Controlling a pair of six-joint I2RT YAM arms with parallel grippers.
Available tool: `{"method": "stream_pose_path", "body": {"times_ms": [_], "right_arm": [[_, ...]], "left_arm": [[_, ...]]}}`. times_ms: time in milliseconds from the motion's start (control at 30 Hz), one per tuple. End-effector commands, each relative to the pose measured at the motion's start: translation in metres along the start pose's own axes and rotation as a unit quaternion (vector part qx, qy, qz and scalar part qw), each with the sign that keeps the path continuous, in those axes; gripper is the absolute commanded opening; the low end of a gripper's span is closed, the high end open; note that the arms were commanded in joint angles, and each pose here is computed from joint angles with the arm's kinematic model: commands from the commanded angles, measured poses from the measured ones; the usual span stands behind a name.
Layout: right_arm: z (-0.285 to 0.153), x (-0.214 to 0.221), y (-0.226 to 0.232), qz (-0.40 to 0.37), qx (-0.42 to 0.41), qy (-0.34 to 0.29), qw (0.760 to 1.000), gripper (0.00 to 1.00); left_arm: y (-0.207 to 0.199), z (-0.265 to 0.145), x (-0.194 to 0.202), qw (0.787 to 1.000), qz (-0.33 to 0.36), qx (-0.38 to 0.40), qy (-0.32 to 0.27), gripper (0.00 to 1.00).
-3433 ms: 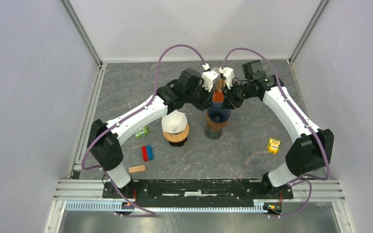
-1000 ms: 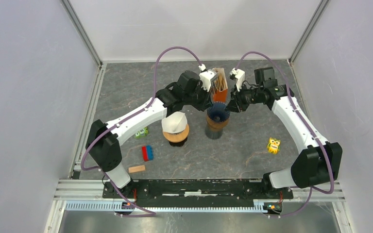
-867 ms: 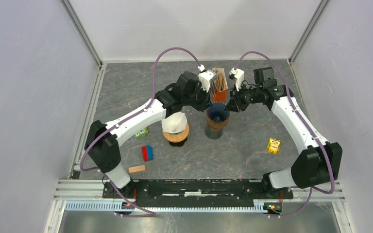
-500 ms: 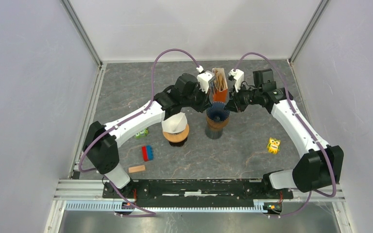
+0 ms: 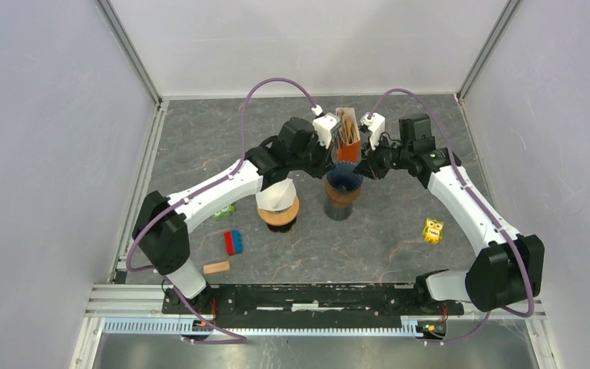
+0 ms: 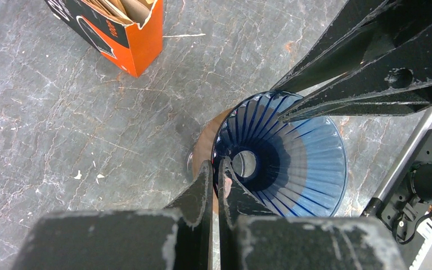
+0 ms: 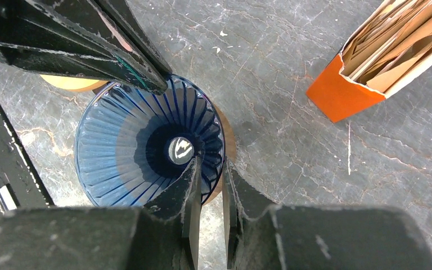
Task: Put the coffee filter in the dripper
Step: Place the coffee dripper in the dripper holder.
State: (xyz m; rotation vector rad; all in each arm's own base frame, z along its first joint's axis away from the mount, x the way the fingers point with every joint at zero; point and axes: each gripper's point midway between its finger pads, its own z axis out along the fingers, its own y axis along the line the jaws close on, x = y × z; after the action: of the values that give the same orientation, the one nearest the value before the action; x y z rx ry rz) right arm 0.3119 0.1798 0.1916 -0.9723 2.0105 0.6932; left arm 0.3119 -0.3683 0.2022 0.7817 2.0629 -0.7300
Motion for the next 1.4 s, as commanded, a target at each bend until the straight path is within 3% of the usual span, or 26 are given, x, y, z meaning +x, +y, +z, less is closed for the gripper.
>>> {"method": "stream_pose_path", "body": {"times_ms": [0, 300, 567, 933, 1100, 1367], "right_arm": [[0.015, 0.041, 0.013, -0.001, -0.024, 0.060, 0.998, 0.09], [0.008, 0.019, 0.015, -0.023, -0.017, 0.034, 0.999, 0.11], [-0.003, -0.012, 0.010, -0.044, -0.005, 0.013, 0.999, 0.33], [-0.029, -0.039, -0.006, -0.033, 0.007, -0.024, 0.999, 0.46], [-0.042, -0.055, -0.023, -0.028, 0.029, -0.053, 0.998, 0.48], [-0.038, -0.075, -0.075, -0.043, 0.132, -0.081, 0.987, 0.49]], "left_arm": [[0.013, 0.008, 0.068, 0.995, 0.018, -0.018, 0.097, 0.02], [0.009, 0.003, 0.068, 0.997, 0.033, -0.012, 0.061, 0.02], [0.008, -0.008, 0.044, 0.998, 0.053, -0.016, 0.029, 0.02], [0.007, -0.013, 0.033, 0.998, 0.057, -0.016, 0.019, 0.02], [0.005, -0.014, 0.024, 0.998, 0.057, -0.015, 0.012, 0.06], [0.002, -0.019, 0.010, 0.998, 0.067, -0.014, -0.001, 0.16]]}}
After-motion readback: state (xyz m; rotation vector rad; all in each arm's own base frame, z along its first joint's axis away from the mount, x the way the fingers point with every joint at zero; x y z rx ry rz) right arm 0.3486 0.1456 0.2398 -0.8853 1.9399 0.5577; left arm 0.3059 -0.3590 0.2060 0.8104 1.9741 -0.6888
